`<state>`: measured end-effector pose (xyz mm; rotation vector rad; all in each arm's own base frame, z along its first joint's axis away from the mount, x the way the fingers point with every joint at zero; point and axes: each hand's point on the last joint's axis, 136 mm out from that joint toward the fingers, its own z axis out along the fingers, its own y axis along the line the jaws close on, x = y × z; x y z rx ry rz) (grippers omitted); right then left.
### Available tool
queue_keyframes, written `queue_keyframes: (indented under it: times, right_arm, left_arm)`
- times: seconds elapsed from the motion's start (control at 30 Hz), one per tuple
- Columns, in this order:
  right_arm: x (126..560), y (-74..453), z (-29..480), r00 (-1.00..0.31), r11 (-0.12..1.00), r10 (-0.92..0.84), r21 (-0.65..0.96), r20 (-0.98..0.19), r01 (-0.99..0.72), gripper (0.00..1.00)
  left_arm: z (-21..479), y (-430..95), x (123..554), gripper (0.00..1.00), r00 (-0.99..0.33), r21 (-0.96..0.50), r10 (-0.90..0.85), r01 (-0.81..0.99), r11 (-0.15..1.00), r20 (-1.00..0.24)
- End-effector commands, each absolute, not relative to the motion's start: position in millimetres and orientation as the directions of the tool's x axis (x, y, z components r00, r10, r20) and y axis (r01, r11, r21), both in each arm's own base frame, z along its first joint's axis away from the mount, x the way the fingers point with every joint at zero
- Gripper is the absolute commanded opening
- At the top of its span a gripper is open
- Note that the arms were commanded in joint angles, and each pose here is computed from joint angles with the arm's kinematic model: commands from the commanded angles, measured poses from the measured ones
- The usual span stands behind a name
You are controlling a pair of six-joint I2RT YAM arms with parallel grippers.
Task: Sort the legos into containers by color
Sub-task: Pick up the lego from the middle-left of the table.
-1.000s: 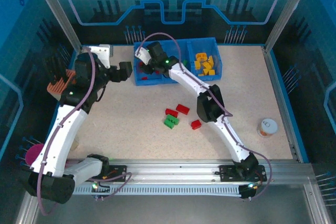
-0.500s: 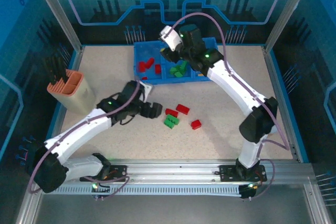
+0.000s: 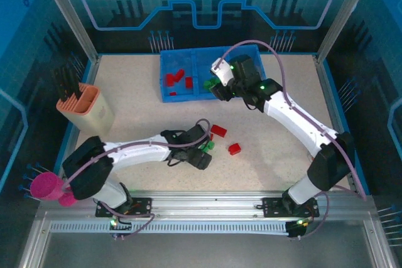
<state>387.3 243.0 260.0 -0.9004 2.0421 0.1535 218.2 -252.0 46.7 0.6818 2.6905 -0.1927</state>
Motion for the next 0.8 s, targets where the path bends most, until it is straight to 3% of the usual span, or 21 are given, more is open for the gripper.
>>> queue_keyframes:
  times: [0.0, 0.6, 0.77]
  right_arm:
    - [380, 233, 275, -0.349, 0.759, -0.502, -0.21, -0.791, -0.616, 0.53]
    - [359, 230, 260, -0.4, 0.748, -0.523, -0.18, -0.753, -0.639, 0.54]
    - [354, 233, 252, -0.413, 0.744, -0.531, -0.173, -0.74, -0.646, 0.54]
  left_arm:
    - [54, -260, 236, 0.91, -0.792, 0.022, 0.454, 0.489, 0.872, -0.408]
    - [16, -276, 256, 0.92, -0.787, 0.112, 0.534, 0.527, 0.842, -0.31]
    - [8, -275, 258, 0.84, -0.81, 0.082, 0.507, 0.507, 0.858, -0.295]
